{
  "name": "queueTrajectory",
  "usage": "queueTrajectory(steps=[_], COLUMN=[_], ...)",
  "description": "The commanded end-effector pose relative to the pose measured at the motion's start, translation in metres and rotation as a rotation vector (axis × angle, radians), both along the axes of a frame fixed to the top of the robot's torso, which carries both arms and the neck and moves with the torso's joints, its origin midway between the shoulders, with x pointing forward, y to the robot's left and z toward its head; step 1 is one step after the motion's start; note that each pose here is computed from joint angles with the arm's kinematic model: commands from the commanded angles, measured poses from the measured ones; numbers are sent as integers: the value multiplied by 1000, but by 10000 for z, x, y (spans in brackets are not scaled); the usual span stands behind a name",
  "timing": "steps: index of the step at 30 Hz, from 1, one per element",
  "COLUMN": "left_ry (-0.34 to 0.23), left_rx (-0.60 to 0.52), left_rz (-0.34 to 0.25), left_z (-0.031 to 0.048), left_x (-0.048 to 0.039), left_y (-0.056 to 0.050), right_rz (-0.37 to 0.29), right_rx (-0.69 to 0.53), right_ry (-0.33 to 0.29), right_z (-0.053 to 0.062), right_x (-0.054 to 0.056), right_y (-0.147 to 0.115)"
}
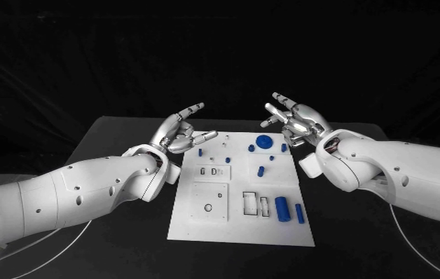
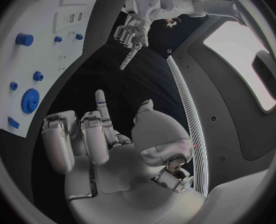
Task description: Assemble the parts on the task board
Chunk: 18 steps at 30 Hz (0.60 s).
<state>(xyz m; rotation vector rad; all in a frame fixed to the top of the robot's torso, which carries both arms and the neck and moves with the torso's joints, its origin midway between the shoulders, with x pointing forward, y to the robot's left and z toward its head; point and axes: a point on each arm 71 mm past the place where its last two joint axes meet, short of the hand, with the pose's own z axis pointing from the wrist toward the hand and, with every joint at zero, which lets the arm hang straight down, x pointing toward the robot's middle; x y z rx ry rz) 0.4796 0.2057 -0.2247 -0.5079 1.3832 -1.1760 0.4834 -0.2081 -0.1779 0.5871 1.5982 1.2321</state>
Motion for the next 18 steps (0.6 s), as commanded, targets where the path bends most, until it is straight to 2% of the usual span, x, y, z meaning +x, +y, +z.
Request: queueTrajectory(steps=[1,8,14,15,18], left_ry=[-18,-30,-49,-49,-60], left_rx=[106,161,199,200,217], left_rz=[-35,-49,-61,-62,-67], left_z=[-7,-15,-11,-11,-5], left_x=[-18,-27,-23,-22,-18], left_y=[-33,-49,-95,-97,-122], right_rz=[76,116,85,84,66], right_rx=[-103,-220,-396,-401,-471], right_ry=[25,15,-101,-105,-167], right_z=[-1,19,45,47,65], right_x=[13,93,173,176,213], right_y=[34,56,70,71,88])
